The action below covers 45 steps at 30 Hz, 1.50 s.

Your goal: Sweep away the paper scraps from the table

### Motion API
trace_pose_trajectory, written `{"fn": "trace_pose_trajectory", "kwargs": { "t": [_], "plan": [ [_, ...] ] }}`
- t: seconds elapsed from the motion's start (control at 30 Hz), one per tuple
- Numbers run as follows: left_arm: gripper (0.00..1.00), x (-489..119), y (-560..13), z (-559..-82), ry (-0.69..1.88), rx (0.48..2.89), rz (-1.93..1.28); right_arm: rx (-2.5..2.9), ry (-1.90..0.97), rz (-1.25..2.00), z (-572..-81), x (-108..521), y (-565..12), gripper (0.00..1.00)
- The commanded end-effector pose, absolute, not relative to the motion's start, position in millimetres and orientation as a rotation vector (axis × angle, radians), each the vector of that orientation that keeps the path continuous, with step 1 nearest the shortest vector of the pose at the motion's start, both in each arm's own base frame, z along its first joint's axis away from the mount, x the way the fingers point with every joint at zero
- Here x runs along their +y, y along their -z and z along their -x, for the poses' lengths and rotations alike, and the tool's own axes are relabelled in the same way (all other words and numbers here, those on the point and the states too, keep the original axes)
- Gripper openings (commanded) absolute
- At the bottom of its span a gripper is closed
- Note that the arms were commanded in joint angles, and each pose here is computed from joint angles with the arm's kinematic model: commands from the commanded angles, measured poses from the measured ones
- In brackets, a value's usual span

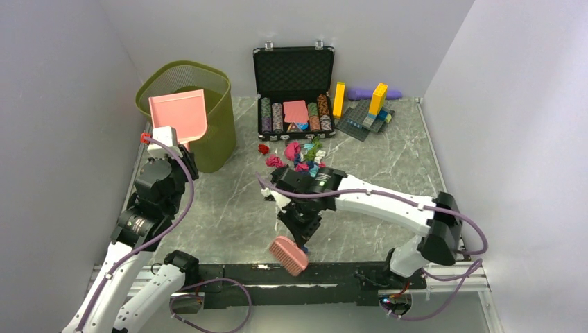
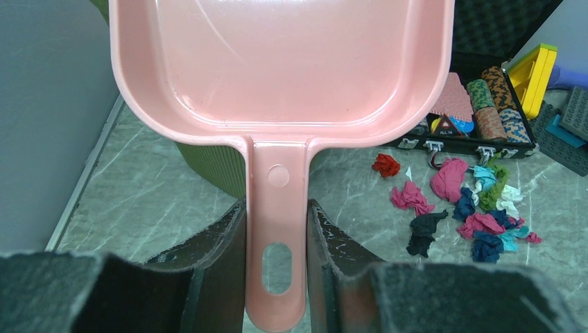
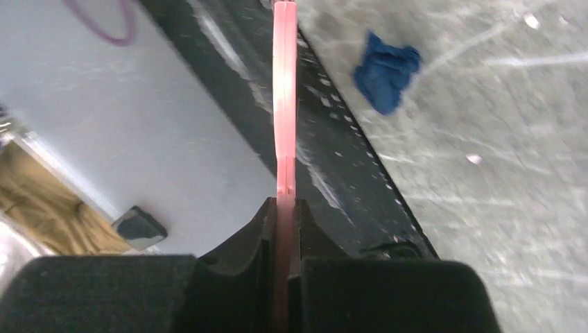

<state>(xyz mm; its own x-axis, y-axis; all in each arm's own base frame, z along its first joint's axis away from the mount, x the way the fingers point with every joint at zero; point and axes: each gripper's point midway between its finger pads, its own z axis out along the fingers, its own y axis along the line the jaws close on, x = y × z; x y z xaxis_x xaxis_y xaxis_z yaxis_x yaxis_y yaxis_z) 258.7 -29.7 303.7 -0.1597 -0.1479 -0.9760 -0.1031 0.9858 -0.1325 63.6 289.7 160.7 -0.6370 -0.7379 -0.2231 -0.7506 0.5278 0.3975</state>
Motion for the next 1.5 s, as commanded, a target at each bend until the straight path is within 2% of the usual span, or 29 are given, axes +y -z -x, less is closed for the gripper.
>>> {"fn": "trace_pose_trajectory", "kwargs": {
  "t": [0.0, 0.07, 0.1, 0.33, 0.43, 0.63, 0.8, 0.9, 1.1, 1.27, 1.47],
  "plan": [
    [0.0, -32.1, -315.7, -263.5, 0.055, 1.689, 0.175, 2.826, -0.128, 1.244, -101.9, 251.3, -127.6, 0.0],
    [0.0, -32.1, -316.4, -263.4, 0.056, 1.686, 0.175, 2.762, 0.204, 1.189, -136.3, 235.2, -119.0, 0.0],
    [0.0, -32.0, -315.9, -263.6, 0.055, 1.687, 0.176, 2.732, 0.279, 1.178, -148.1, 234.4, -118.1, 0.0],
    [0.0, -31.8, -315.0, -263.7, 0.053, 1.688, 0.173, 2.326, 0.626, 1.012, -264.5, 254.0, -170.8, 0.0],
    [0.0, -31.3, -314.8, -263.5, 0.049, 1.69, 0.174, 2.238, 0.615, 0.969, -293.9, 267.7, -196.3, 0.0],
    [0.0, -33.0, -313.2, -263.4, 0.057, 1.694, 0.165, 2.211, 0.304, 0.913, -287.1, 284.6, -240.6, 0.0],
    [0.0, -42.1, -311.1, -266.6, 0.088, 1.711, 0.127, 2.334, 0.193, 0.647, -271.9, 249.8, -247.7, 0.0],
    [0.0, -46.5, -309.6, -269.0, 0.101, 1.728, 0.112, 2.442, 0.33, 0.361, -274.8, 189.8, -238.2, 0.0],
    [0.0, -51.5, -308.2, -270.0, 0.126, 1.734, 0.097, 2.432, 0.877, -0.052, -292.4, 69.3, -219.8, 0.0],
    [0.0, -53.1, -306.4, -270.8, 0.128, 1.743, 0.09, 2.447, 1.088, -0.101, -326.9, 39.8, -189.3, 0.0],
    [0.0, -56.4, -303.0, -272.6, 0.132, 1.754, 0.07, 2.494, 1.196, 0.026, -391.8, 41.6, -150.1, 0.0]
  ]
}}
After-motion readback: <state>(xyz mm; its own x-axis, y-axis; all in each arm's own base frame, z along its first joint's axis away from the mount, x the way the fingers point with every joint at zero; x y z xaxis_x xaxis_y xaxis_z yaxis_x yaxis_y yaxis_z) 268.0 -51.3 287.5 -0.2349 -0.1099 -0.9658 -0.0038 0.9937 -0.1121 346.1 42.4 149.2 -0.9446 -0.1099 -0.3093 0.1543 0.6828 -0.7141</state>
